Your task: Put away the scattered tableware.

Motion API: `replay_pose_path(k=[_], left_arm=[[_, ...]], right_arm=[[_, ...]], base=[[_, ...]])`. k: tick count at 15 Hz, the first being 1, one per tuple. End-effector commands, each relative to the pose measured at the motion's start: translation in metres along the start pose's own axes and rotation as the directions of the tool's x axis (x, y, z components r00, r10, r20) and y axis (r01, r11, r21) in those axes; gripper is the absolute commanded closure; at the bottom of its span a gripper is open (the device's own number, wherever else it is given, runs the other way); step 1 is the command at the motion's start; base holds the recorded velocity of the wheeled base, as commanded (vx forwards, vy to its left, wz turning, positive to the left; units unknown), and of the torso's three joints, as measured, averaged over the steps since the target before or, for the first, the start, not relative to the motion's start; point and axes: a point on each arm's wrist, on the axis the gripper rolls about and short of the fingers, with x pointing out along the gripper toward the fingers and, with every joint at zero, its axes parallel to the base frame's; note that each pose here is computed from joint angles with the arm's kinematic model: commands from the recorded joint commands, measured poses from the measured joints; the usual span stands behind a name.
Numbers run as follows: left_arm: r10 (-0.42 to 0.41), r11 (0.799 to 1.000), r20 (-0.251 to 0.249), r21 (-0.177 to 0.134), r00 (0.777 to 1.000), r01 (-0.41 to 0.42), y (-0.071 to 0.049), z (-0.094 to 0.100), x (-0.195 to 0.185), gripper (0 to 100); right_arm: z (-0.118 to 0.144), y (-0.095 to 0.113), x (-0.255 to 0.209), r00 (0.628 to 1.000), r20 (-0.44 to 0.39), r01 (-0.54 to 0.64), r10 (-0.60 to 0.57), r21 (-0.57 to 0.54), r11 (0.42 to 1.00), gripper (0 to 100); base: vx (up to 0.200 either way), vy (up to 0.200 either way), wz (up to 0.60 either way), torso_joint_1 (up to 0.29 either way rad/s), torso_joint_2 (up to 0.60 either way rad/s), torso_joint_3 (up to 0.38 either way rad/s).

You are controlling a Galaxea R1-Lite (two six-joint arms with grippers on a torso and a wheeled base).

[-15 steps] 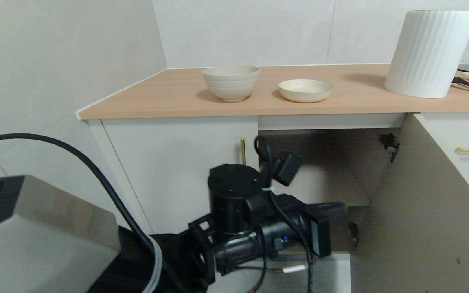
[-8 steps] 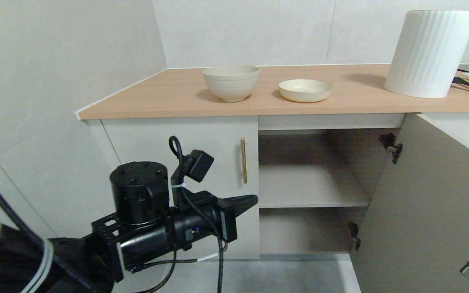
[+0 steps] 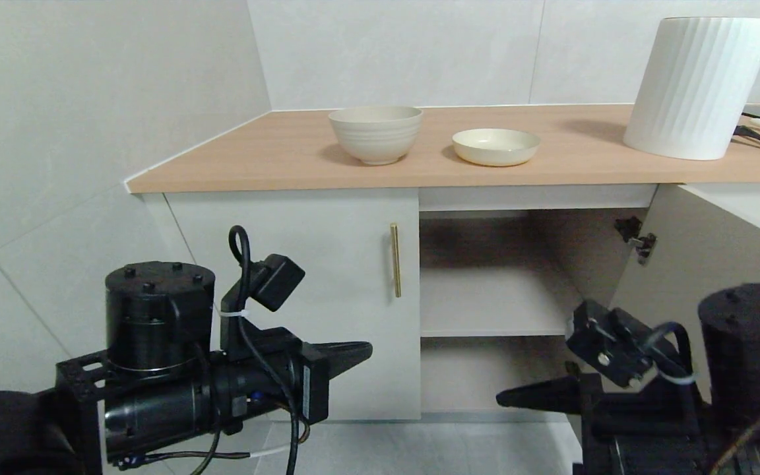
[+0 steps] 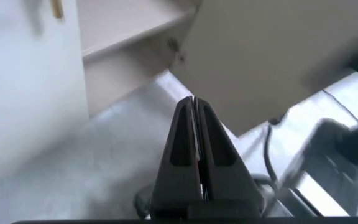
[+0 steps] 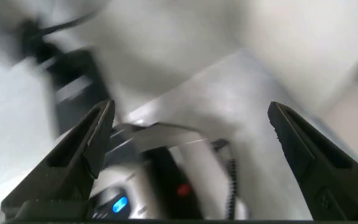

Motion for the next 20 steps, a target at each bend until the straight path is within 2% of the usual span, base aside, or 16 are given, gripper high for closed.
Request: replay_pose_path(k=[1, 2, 4, 7, 11, 12, 17, 19, 20], left_arm=[[0.000, 1.000, 0.075, 0.016, 0.997, -0.001, -0.009, 0.024, -0.022, 100], [0.012, 1.000, 0.075, 0.011, 0.997, -0.013, -0.011, 0.031, -0.033, 100], [0.024, 1.000, 0.086, 0.007, 0.996, -0.025, -0.014, 0.038, -0.047, 100], [0.029, 1.000, 0.085, 0.003, 0.996, -0.029, -0.014, 0.038, -0.046, 100], [0.040, 0.999, 0.100, 0.004, 0.994, -0.041, -0.012, 0.040, -0.049, 100], [0.059, 0.998, 0.115, -0.002, 0.992, -0.059, -0.009, 0.042, -0.052, 100], [0.067, 0.998, 0.124, -0.004, 0.990, -0.067, -0.007, 0.044, -0.054, 100], [0.069, 0.998, 0.126, -0.005, 0.990, -0.069, -0.007, 0.045, -0.054, 100], [0.068, 0.998, 0.126, -0.005, 0.990, -0.068, -0.007, 0.045, -0.054, 100]], right_arm=[[0.019, -0.027, 0.014, 0.994, -0.026, 0.109, -0.108, 0.050, 0.993, 0], [0.029, -0.035, 0.013, 0.979, -0.024, 0.205, -0.204, 0.063, 0.977, 0], [0.029, -0.038, 0.009, 0.938, -0.020, 0.347, -0.346, 0.066, 0.936, 0], [0.032, -0.037, 0.002, 0.892, 0.005, 0.450, -0.451, 0.066, 0.891, 0], [0.032, -0.037, 0.002, 0.887, 0.005, 0.461, -0.462, 0.066, 0.885, 0], [0.032, -0.037, 0.002, 0.886, 0.007, 0.462, -0.463, 0.066, 0.884, 0], [0.032, -0.035, 0.000, 0.890, 0.010, 0.455, -0.457, 0.068, 0.888, 0], [0.030, -0.034, -0.001, 0.893, 0.011, 0.447, -0.450, 0.101, 0.889, 0], [0.031, -0.033, -0.004, 0.897, 0.020, 0.437, -0.441, 0.106, 0.893, 0]], base=[[0.000, 0.000, 0.00, 0.000, 0.00, 0.000], [0.000, 0.000, 0.00, 0.000, 0.00, 0.000], [0.000, 0.000, 0.00, 0.000, 0.00, 0.000], [0.000, 0.000, 0.00, 0.000, 0.00, 0.000], [0.000, 0.000, 0.00, 0.000, 0.00, 0.000], [0.000, 0.000, 0.00, 0.000, 0.00, 0.000], [0.200, 0.000, 0.00, 0.003, 0.00, 0.000], [0.200, 0.000, 0.00, 0.002, 0.00, -0.002], [0.000, 0.000, 0.00, 0.000, 0.00, 0.000]])
